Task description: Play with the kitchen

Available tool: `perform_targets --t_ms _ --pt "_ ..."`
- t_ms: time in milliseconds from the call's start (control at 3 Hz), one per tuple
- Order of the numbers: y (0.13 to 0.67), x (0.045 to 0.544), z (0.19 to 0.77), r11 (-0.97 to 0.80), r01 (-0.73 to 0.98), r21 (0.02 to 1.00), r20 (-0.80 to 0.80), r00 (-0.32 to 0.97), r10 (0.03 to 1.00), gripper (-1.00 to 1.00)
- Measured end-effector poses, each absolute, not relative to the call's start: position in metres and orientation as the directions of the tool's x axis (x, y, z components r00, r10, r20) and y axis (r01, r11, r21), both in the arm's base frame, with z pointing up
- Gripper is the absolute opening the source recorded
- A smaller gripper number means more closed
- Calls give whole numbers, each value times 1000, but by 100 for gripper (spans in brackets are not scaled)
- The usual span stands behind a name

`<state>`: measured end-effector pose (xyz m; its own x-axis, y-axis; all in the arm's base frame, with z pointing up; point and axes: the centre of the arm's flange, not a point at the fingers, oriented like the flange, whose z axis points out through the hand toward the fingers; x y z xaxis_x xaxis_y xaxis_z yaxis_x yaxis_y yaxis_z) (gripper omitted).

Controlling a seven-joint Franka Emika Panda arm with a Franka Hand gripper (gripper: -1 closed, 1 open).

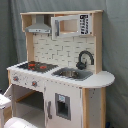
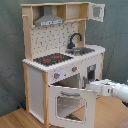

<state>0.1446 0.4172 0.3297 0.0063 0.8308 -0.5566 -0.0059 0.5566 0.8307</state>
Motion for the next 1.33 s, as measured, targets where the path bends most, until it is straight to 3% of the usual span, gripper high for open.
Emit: perform_targets --t_ms 1333 --pt "402 73 321 695 21 719 -695 1 719 100"
